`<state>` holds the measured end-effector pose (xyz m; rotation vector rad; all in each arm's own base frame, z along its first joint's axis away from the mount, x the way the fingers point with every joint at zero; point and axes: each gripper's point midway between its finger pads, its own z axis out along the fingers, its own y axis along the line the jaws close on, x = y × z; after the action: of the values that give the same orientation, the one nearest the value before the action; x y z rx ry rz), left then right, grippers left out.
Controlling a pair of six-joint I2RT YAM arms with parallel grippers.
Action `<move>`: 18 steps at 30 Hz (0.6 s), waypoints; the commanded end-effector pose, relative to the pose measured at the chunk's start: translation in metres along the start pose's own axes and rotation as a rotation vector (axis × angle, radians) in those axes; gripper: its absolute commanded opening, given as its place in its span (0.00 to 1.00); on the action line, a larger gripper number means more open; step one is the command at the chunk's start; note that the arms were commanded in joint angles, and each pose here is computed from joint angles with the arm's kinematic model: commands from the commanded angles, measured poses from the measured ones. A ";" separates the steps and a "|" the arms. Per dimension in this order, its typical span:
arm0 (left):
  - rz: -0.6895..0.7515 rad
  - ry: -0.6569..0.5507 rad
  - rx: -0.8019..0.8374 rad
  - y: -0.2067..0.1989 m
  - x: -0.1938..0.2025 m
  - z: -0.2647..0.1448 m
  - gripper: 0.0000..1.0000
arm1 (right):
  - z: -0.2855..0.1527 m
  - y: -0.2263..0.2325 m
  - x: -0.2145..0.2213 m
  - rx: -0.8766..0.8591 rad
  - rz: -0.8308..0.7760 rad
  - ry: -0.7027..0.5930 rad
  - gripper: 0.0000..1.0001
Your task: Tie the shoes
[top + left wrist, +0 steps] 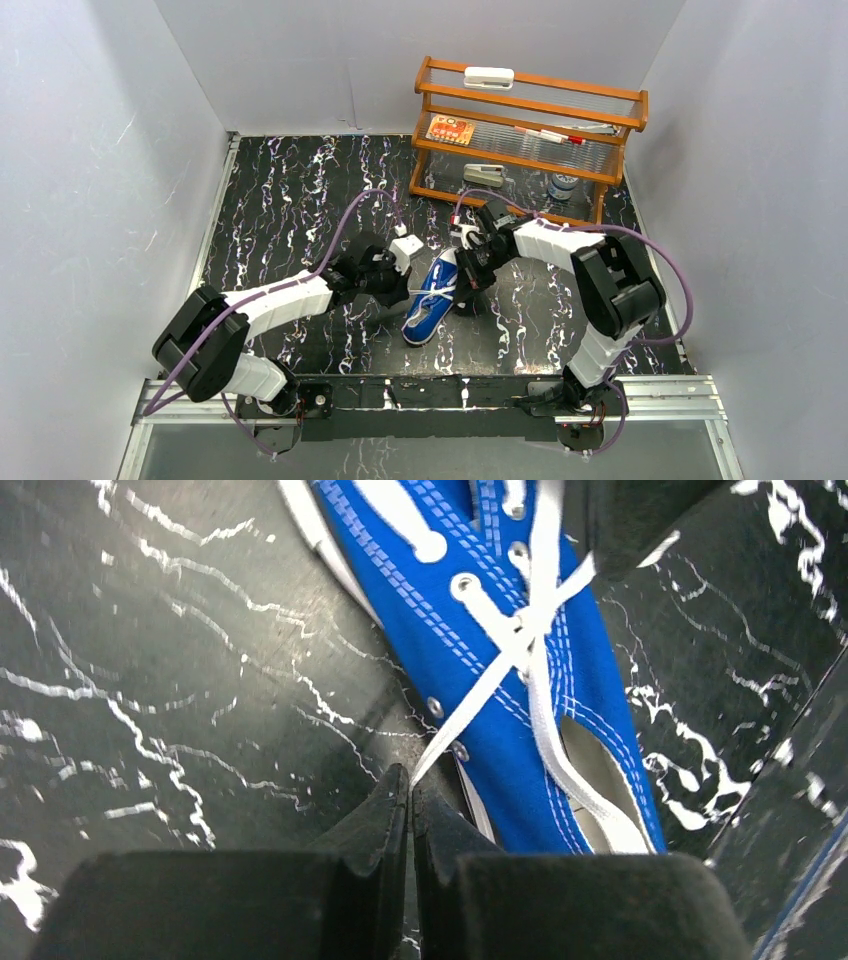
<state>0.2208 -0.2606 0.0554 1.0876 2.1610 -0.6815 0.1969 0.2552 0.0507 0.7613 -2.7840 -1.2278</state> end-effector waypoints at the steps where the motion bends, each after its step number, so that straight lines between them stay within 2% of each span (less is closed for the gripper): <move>1: -0.314 0.049 -0.213 0.017 0.020 -0.015 0.00 | -0.020 -0.015 -0.023 0.200 0.014 -0.182 0.00; 3: -0.402 0.098 -0.294 0.024 0.033 -0.020 0.00 | -0.026 -0.024 -0.026 0.267 0.004 -0.228 0.00; 6: -0.455 0.160 -0.324 0.024 0.052 -0.023 0.00 | -0.029 -0.032 -0.027 0.317 0.008 -0.247 0.00; 18: -0.578 0.168 -0.408 0.024 0.074 -0.036 0.00 | -0.033 -0.047 -0.026 0.391 0.023 -0.305 0.00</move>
<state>0.2133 -0.2357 0.0495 0.4180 2.4930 -0.6097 0.2309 0.2448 0.0533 0.6440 -3.1746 -1.0734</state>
